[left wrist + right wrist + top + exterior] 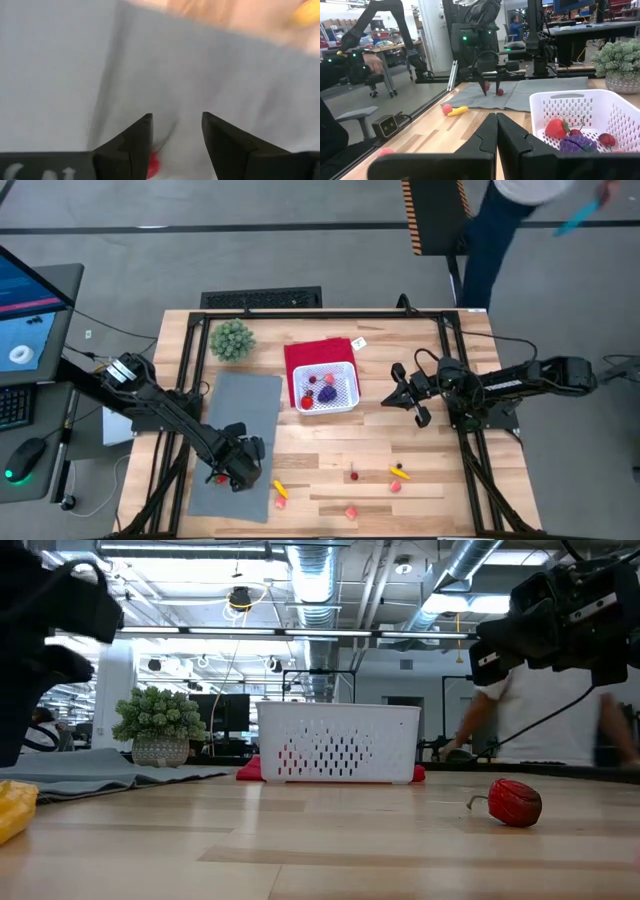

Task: Pick and placing Produce into tupperware
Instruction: Put the red cherry into the white bin

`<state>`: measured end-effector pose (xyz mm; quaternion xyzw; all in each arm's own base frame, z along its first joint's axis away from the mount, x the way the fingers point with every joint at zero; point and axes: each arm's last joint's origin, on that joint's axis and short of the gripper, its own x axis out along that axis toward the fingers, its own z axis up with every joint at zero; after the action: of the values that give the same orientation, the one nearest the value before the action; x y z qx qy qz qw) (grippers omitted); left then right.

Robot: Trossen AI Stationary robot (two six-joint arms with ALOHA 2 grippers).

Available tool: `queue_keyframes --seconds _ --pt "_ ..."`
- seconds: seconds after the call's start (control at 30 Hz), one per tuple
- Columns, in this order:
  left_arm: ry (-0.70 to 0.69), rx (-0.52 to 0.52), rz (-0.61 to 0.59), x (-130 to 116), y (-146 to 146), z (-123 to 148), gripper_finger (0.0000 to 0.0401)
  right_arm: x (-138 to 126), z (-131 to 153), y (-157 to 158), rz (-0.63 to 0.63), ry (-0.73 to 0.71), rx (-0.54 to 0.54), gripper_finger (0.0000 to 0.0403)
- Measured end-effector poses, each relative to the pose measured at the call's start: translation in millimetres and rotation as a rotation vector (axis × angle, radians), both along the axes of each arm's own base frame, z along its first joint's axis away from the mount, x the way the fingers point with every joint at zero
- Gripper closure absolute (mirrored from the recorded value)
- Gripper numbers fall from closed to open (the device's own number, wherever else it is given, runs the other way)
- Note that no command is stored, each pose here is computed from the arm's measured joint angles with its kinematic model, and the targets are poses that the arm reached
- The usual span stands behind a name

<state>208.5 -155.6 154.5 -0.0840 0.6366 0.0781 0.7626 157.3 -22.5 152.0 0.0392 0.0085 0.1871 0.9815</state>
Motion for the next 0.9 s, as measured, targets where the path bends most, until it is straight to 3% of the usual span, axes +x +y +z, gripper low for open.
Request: queue_keyframes --seconds 0.2,0.67,0.9 --pt "0.028 0.014 0.022 -6.7 4.9 -11.6 0.0239 0.0 0.0 0.0 0.000 0.000 0.000 0.0371" --pt "0.014 0.010 0.023 -5.7 4.3 -11.6 0.0242 0.0 0.0 -0.1 -0.002 0.000 0.001 0.0372" --pt "0.015 0.014 -0.001 -5.7 4.3 -11.6 0.0315 0.0 0.0 -0.1 -0.002 0.001 0.001 0.0370"
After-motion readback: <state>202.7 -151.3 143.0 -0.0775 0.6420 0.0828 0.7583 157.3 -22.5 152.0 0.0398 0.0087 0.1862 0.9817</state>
